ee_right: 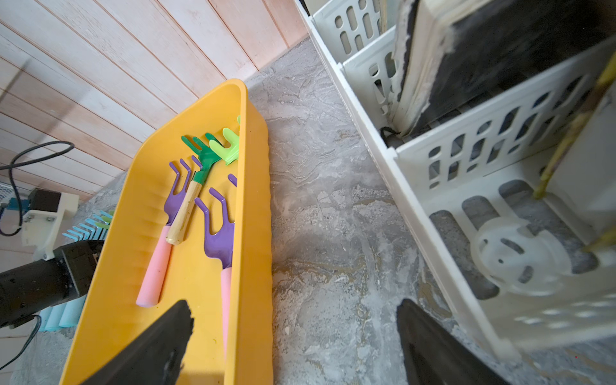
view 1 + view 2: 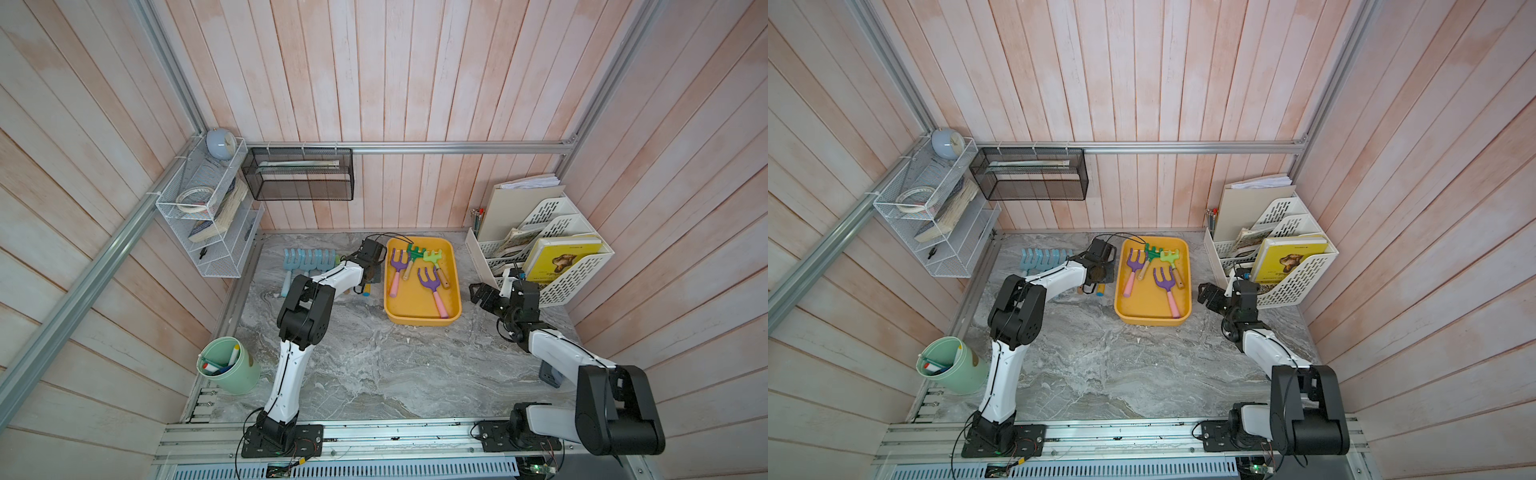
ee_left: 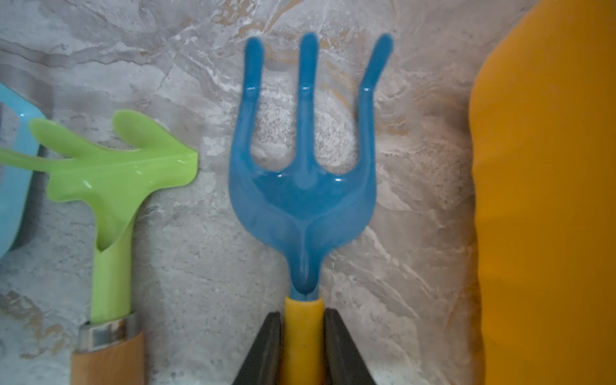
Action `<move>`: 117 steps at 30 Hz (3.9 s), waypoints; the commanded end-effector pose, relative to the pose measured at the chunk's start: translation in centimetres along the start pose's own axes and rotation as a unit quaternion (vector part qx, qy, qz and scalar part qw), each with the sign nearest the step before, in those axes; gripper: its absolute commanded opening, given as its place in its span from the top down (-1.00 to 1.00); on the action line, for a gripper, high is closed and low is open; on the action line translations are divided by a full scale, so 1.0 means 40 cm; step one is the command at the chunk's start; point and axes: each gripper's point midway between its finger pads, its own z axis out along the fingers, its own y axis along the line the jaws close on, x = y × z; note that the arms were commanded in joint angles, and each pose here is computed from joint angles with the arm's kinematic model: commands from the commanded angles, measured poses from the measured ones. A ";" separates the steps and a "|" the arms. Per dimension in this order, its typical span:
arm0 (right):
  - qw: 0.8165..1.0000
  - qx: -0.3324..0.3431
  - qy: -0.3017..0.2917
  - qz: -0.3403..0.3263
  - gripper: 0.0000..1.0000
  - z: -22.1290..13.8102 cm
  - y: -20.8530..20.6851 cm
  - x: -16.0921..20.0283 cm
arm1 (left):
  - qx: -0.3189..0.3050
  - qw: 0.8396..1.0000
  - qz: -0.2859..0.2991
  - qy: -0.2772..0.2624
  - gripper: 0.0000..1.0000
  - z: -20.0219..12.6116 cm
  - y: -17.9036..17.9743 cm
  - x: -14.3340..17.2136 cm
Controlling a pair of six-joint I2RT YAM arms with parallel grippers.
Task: Take the hand rake out of the storage box
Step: Place the rake at the center of the board, then pick up the rake from the storage box.
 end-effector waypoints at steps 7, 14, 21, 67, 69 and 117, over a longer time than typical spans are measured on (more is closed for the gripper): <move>1.000 0.001 0.000 0.004 -0.96 0.006 -0.008 0.003 | -0.004 0.999 -0.032 -0.007 0.56 0.019 0.019 -0.007; 1.000 -0.001 0.003 0.004 -0.96 0.007 -0.006 0.007 | -0.004 0.999 -0.035 -0.005 0.55 0.025 0.028 -0.004; 1.000 0.004 0.005 0.005 -0.96 0.008 -0.010 0.007 | 0.002 1.000 -0.027 -0.007 0.17 0.016 0.021 -0.017; 1.000 0.001 0.002 0.006 -0.96 0.005 -0.008 0.007 | 0.108 0.984 0.122 -0.071 0.17 -0.014 -0.388 -0.113; 1.000 0.000 0.002 0.006 -0.96 0.006 -0.008 0.008 | 0.106 0.985 0.120 -0.071 0.17 0.010 -0.386 -0.116; 1.000 -0.004 0.002 0.009 -0.96 0.006 -0.006 0.011 | 0.118 0.981 0.138 -0.064 0.91 -0.081 -0.401 -0.122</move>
